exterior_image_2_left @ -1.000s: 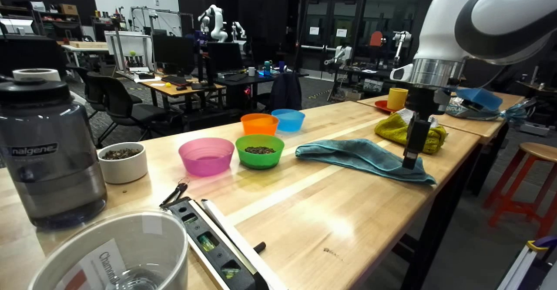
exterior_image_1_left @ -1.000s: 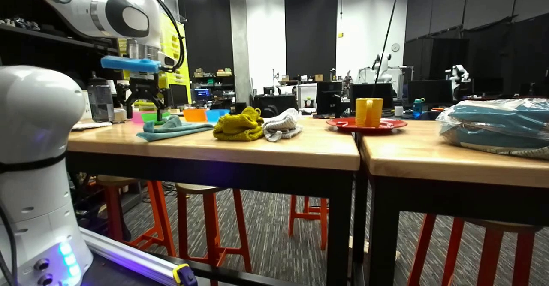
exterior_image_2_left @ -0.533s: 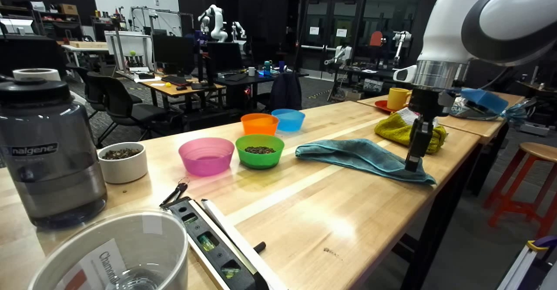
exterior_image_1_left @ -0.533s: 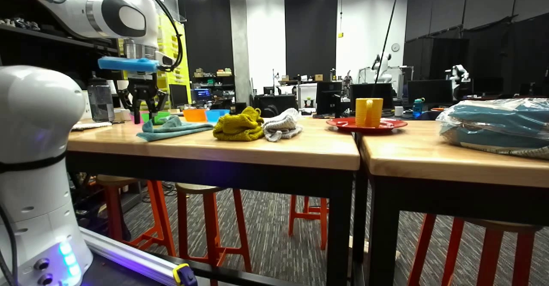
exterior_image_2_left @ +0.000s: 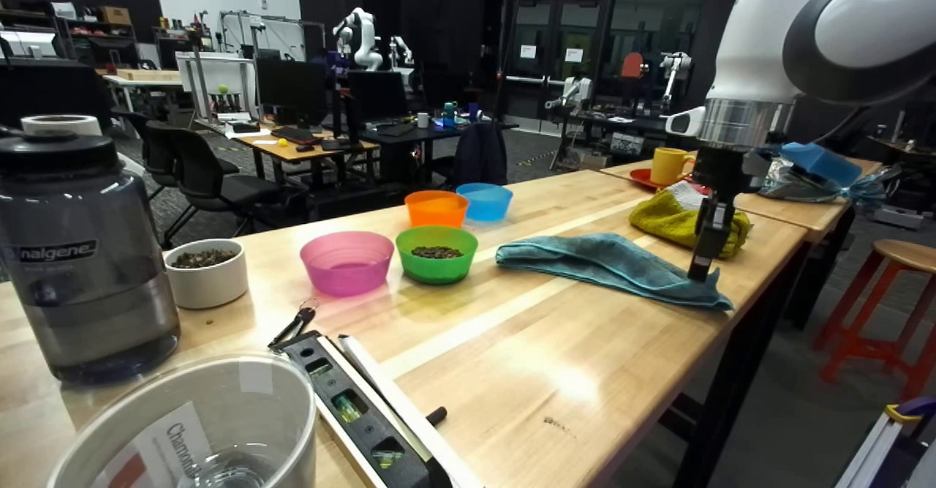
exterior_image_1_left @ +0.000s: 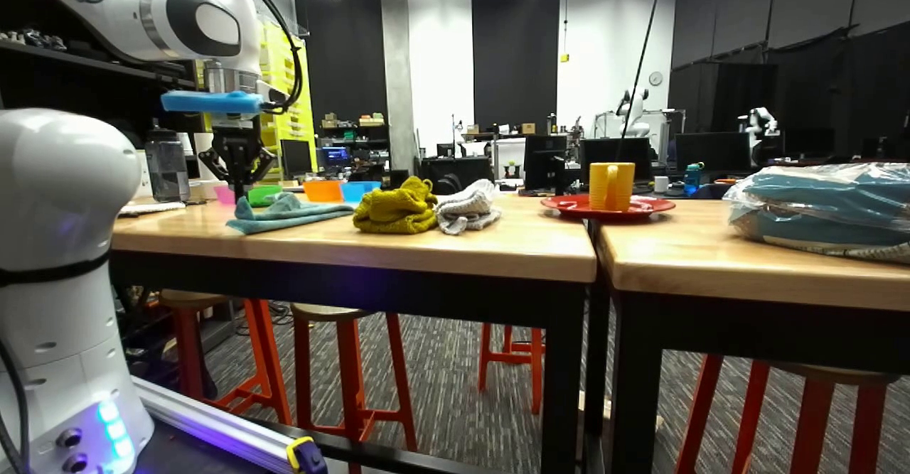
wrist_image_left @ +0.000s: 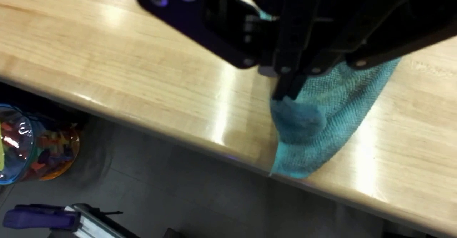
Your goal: Fold the blue towel
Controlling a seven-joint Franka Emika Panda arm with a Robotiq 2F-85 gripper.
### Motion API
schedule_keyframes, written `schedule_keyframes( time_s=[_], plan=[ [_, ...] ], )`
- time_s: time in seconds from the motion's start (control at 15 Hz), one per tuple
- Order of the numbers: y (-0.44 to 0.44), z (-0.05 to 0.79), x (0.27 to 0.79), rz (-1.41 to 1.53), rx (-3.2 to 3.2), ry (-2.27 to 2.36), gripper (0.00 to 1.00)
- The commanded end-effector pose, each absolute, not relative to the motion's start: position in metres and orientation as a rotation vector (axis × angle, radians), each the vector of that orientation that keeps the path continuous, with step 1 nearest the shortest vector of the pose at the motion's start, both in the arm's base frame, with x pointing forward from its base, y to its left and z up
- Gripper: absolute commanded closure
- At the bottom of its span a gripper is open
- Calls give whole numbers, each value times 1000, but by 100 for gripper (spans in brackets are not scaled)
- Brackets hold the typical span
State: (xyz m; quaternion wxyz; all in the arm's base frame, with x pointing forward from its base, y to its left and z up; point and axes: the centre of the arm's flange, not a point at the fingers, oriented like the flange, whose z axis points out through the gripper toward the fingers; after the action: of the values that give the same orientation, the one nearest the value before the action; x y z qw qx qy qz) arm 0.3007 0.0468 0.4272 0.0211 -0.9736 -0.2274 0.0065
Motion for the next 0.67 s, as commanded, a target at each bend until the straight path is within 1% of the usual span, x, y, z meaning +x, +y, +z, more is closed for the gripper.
schedule_keyframes(
  time_s=[0.0, 0.6],
  plan=[
    [34, 425, 273, 34, -3052, -669, 100],
    [17, 434, 246, 118, -3075, -637, 100]
  ],
)
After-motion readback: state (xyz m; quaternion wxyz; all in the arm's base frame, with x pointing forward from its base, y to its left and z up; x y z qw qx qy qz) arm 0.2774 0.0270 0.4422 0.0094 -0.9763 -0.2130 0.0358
